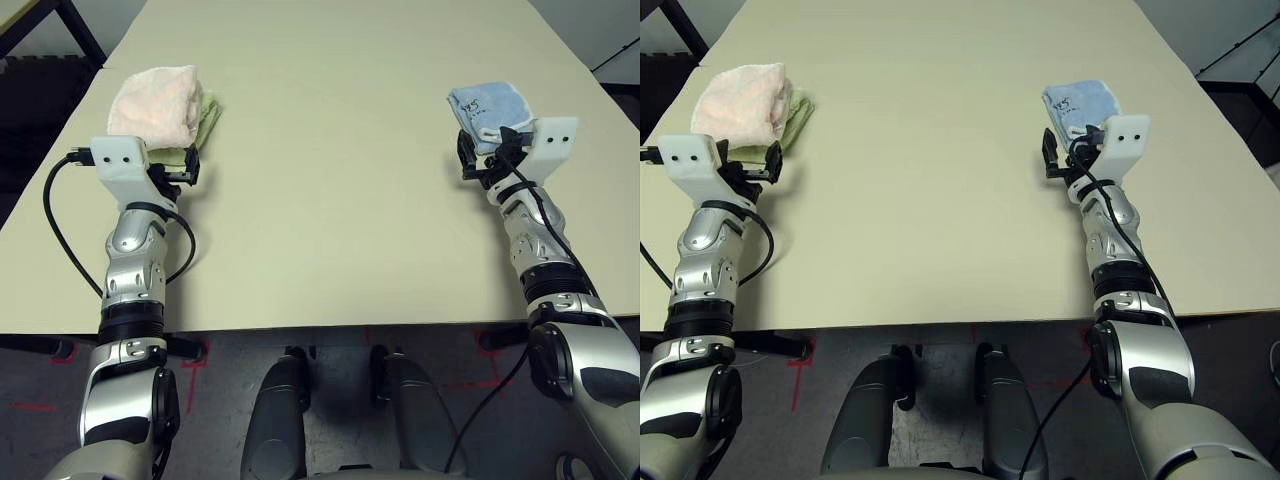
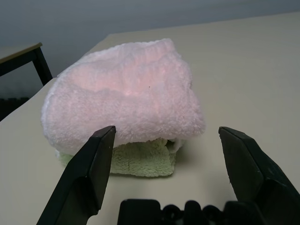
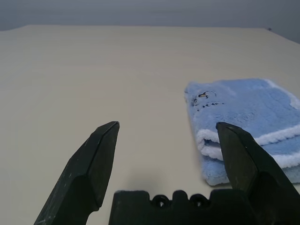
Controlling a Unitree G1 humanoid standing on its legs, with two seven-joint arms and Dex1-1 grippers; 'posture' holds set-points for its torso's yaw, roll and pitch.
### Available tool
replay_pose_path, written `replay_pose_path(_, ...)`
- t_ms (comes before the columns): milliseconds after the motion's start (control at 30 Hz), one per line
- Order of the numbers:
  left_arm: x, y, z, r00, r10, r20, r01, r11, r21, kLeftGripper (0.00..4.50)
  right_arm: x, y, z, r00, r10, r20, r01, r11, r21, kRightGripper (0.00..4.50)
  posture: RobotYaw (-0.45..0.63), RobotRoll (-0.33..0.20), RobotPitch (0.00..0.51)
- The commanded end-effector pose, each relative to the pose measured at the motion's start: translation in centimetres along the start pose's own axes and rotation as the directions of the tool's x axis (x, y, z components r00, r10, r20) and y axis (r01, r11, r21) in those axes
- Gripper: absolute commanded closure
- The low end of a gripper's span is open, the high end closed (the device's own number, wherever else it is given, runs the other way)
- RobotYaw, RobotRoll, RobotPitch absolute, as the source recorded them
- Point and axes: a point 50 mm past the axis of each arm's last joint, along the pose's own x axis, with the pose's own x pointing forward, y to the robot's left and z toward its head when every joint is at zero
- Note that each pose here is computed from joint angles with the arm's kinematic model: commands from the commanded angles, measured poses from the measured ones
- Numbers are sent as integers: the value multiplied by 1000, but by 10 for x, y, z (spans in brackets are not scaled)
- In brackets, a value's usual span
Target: Fold the towel and set it aside.
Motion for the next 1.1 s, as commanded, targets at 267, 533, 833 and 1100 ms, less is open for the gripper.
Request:
replay_pose_path(267, -5, 3, -13, 999, -17, -33, 17, 1000, 5, 40, -4, -14, 2, 988, -150, 26, 150, 989, 20, 0, -105, 0, 180)
replay_pose_path(533, -1, 7, -16, 999, 38, -35, -39, 999, -9, 40, -6, -20, 2, 982, -186, 15, 187, 982, -34, 0, -123, 0, 169)
replay_pose_path(833, 1, 8, -21, 995, 77, -60, -79, 996, -32, 40, -1, -18, 3, 983, -183, 9, 183, 982, -40, 0, -108, 0, 152)
replay_pose_path(1100, 1, 12, -24, 992, 87, -87, -90, 995, -36, 40, 2, -15, 3, 983, -186, 7, 186, 982, -34, 0, -113, 0, 150)
